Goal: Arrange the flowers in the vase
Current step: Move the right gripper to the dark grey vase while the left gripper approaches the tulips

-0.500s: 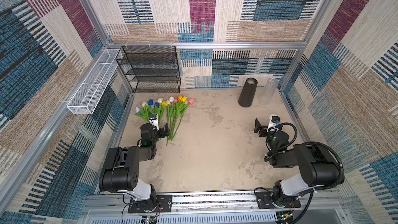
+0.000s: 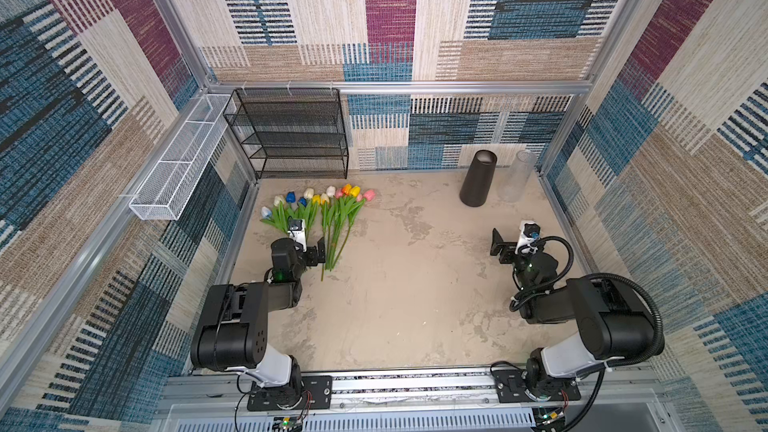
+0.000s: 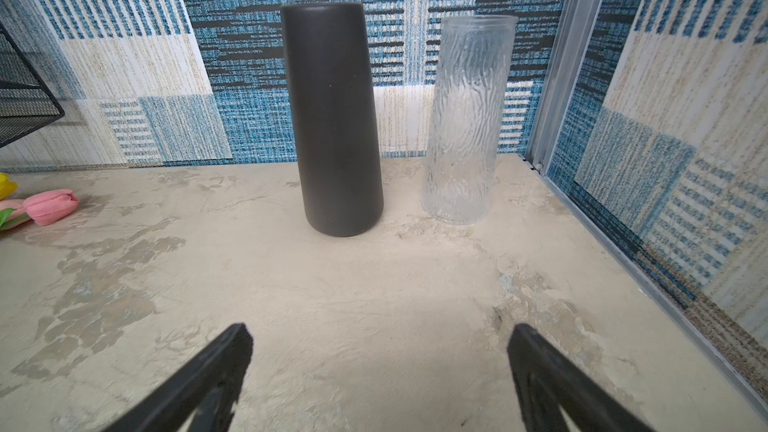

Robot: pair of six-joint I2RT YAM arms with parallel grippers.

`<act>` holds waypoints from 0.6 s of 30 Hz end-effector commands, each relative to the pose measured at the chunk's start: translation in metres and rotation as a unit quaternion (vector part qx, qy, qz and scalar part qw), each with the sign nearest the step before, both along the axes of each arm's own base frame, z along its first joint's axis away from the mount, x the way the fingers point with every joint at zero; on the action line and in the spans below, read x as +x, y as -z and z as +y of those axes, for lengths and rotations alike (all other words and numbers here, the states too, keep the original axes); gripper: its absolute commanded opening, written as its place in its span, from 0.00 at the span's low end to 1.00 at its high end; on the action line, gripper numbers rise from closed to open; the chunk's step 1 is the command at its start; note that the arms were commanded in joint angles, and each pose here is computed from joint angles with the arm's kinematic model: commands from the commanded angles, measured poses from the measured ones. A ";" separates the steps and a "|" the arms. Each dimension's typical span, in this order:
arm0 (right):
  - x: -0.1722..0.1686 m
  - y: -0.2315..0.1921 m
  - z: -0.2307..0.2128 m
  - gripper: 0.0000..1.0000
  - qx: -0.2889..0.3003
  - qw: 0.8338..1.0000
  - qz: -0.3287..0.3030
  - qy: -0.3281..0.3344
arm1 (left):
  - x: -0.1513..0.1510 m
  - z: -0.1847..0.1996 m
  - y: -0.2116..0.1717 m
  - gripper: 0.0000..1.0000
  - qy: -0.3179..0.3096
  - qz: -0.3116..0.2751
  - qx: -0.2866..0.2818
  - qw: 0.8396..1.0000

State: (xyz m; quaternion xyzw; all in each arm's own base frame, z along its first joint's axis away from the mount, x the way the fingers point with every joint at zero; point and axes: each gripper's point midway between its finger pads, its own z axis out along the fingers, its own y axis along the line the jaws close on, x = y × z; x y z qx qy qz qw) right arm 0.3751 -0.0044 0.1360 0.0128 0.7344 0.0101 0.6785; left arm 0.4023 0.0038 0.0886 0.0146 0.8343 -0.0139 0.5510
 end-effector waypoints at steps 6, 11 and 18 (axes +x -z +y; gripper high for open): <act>0.003 -0.007 0.002 1.00 -0.002 1.000 -0.012 -0.005 | 0.003 0.001 -0.004 0.99 0.000 -0.008 -0.005 1.000; 0.001 -0.009 0.002 1.00 -0.004 1.000 -0.016 -0.005 | 0.002 0.001 -0.006 0.99 -0.001 -0.013 -0.003 1.000; -0.006 -0.088 0.011 0.98 0.020 0.998 -0.067 -0.011 | -0.035 -0.009 -0.095 0.99 -0.050 -0.070 -0.010 0.996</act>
